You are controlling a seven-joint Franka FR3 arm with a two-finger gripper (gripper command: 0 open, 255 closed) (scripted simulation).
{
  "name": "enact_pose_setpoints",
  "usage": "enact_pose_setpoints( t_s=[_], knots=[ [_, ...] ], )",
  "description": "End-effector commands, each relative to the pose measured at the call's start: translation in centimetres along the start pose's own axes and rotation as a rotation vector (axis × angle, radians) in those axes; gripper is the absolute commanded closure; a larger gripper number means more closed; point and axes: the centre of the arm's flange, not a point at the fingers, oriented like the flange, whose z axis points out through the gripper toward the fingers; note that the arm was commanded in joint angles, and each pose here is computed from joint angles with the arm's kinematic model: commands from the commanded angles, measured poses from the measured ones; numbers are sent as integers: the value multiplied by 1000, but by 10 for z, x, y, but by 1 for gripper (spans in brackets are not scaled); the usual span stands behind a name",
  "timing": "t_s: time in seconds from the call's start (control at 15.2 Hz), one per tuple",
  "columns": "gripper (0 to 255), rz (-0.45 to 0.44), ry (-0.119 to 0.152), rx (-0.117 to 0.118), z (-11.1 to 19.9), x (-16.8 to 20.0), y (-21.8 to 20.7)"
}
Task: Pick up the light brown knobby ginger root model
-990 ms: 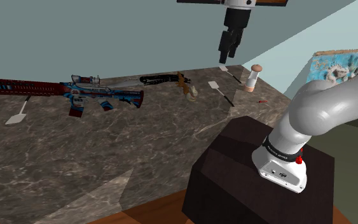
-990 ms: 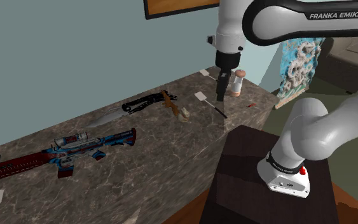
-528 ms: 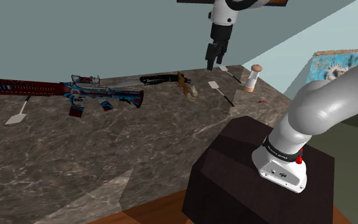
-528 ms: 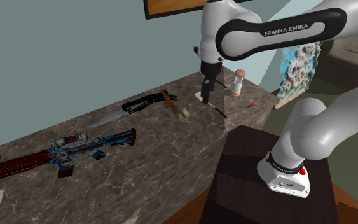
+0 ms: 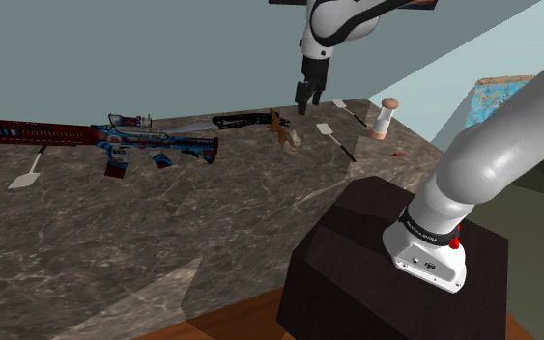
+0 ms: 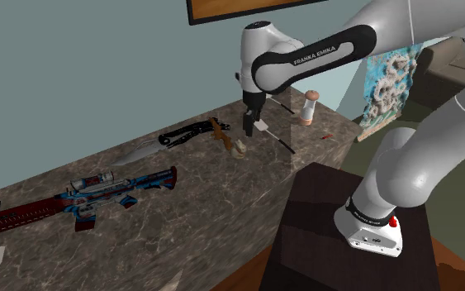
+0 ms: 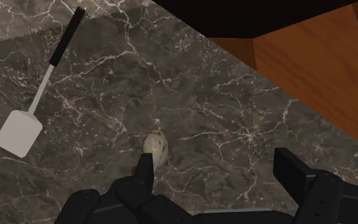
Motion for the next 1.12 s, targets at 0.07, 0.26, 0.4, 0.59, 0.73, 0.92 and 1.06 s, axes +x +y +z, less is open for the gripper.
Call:
enact_pose_setpoints(
  t_s=[0.07, 0.26, 0.4, 0.59, 0.73, 0.92, 1.06],
  knots=[
    [0, 3, 6, -13, 25, 27, 17],
    [0, 6, 10, -25, 49, 52, 34],
    [0, 8, 13, -33, 64, 69, 45],
    [0, 11, 17, -45, 87, 95, 62],
    [0, 13, 20, -54, 102, 112, 74],
    [0, 16, 24, -66, 124, 137, 92],
    [0, 19, 27, -74, 139, 155, 104]
  ],
)
